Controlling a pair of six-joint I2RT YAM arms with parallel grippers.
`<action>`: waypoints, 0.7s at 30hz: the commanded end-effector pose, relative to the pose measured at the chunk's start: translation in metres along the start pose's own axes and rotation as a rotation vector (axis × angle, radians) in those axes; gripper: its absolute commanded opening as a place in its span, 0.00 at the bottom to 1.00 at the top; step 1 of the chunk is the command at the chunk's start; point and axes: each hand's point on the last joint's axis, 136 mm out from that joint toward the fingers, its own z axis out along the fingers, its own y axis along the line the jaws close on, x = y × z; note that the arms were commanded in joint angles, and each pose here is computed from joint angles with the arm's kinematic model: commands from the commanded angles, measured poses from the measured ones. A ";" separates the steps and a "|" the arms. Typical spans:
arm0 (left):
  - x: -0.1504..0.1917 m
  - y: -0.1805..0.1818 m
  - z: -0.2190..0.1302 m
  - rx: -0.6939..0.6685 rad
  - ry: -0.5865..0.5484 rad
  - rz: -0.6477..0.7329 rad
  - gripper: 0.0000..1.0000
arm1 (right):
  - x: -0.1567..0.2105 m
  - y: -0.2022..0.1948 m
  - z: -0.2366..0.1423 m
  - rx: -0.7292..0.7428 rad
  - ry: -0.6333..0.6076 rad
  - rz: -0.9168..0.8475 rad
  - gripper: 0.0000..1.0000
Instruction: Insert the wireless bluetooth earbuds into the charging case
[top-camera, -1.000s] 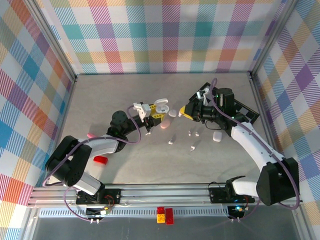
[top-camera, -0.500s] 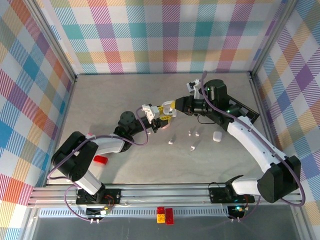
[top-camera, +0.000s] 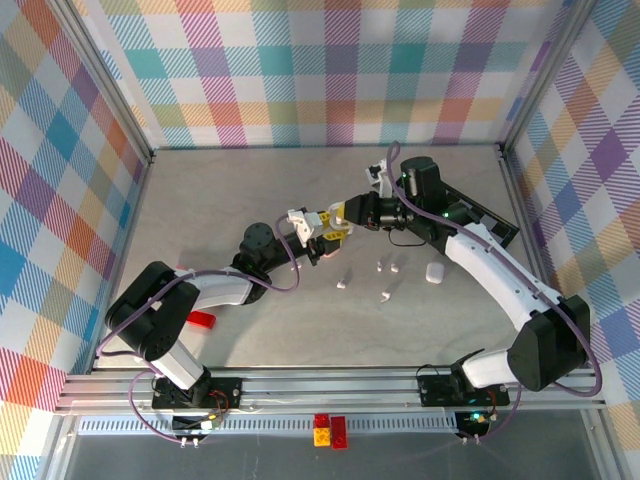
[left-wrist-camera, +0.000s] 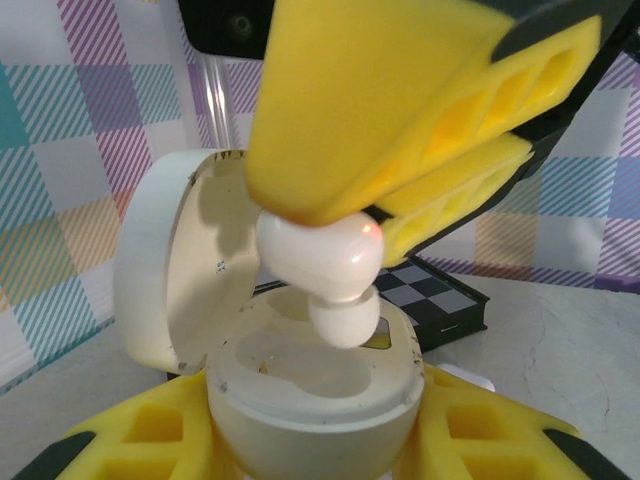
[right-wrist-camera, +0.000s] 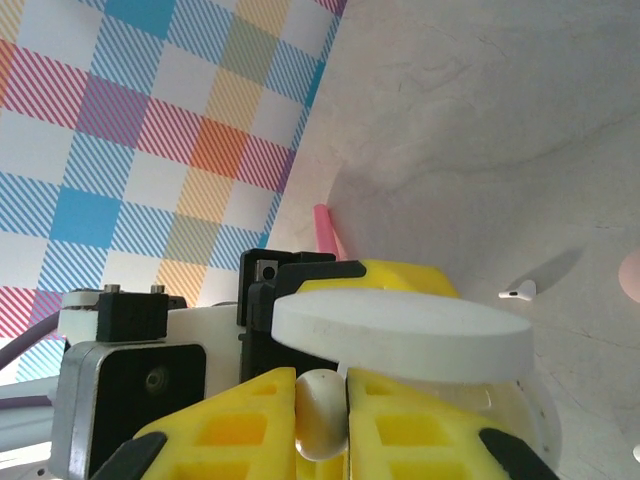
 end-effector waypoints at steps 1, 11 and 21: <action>-0.018 -0.002 0.006 0.002 -0.061 0.048 0.35 | -0.004 0.008 0.002 -0.010 0.002 -0.036 0.16; -0.022 0.000 0.005 -0.011 -0.069 0.047 0.35 | 0.000 0.002 0.009 0.016 0.020 -0.030 0.16; -0.026 0.005 0.005 -0.037 -0.083 0.044 0.35 | 0.005 -0.008 0.008 0.078 0.027 -0.020 0.18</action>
